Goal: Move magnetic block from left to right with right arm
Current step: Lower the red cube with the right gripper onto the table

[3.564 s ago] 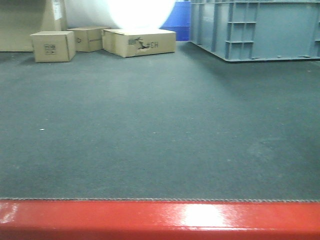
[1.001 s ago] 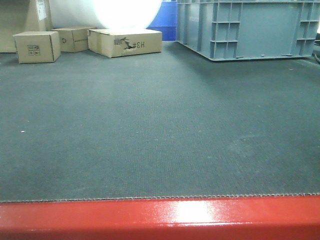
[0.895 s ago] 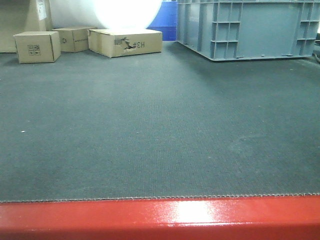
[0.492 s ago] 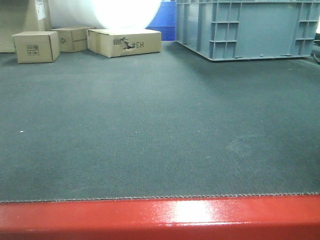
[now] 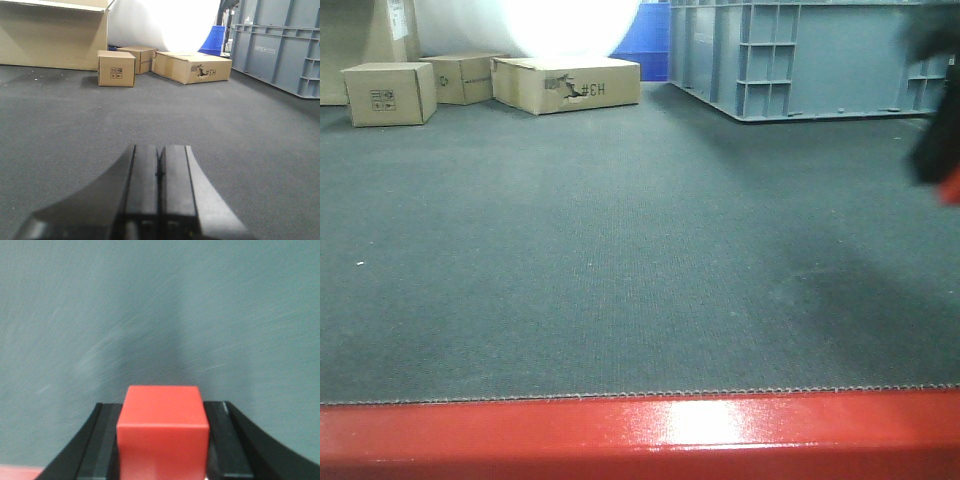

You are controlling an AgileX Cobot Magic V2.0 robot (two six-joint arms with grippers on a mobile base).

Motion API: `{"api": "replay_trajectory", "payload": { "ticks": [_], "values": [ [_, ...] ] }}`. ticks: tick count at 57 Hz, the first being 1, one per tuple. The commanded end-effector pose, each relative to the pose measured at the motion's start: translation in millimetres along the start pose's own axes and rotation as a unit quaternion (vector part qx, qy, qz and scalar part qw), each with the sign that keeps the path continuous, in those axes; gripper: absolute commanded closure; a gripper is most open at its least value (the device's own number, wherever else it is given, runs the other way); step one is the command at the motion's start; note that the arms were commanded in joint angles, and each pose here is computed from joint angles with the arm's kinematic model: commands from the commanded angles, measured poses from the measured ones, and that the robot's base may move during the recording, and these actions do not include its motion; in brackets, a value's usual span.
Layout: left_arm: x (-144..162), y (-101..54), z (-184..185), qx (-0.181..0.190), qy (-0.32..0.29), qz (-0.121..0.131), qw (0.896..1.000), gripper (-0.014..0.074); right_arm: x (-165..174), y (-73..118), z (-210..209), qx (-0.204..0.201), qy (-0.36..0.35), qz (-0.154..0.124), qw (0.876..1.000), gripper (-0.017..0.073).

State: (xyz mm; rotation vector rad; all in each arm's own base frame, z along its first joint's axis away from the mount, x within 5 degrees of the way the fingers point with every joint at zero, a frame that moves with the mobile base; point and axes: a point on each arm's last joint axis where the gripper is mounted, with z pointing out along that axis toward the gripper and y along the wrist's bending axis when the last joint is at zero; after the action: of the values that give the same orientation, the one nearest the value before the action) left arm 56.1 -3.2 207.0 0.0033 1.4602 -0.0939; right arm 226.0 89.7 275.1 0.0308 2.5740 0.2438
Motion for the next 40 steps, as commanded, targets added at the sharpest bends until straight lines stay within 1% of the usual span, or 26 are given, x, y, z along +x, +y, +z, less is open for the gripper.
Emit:
{"api": "replay_trajectory", "payload": {
  "ticks": [1, 10, 13, 18, 25, 35, 40],
  "values": [
    [-6, 0.6, -1, -0.003, -0.045, -0.001, 0.999, 0.0720, -14, 28.0, 6, -0.014, 0.006, -0.004, 1.000, 0.0253],
    [-6, 0.6, -1, -0.003, -0.045, -0.001, 0.999, 0.0720, -16, 68.1, 28, -0.002, 0.073, 0.010, 0.997, 0.0253],
    [-6, 0.6, -1, -0.003, -0.045, -0.001, 0.999, 0.0720, -17, 80.9, 34, 0.004, 0.090, 0.011, 0.996, 0.0253],
    [-6, 0.6, -1, -0.003, -0.045, -0.001, 0.999, 0.0720, -21, 102.1, 43, 0.012, 0.113, 0.001, 0.993, 0.0253],
    [-6, 0.6, -1, -0.003, -0.045, -0.001, 0.999, 0.0720, -28, 128.6, 56, 0.011, 0.126, -0.016, 0.992, 0.0253],
    [-6, 0.6, -1, -0.003, -0.045, -0.001, 0.999, 0.0720, -33, 162.0, 74, -0.012, 0.143, -0.015, 0.990, 0.0253],
    [-6, 0.6, -1, -0.003, -0.045, -0.001, 0.999, 0.0720, -34, 173.4, 81, -0.018, 0.144, -0.020, 0.989, 0.0253]
  ]
}}
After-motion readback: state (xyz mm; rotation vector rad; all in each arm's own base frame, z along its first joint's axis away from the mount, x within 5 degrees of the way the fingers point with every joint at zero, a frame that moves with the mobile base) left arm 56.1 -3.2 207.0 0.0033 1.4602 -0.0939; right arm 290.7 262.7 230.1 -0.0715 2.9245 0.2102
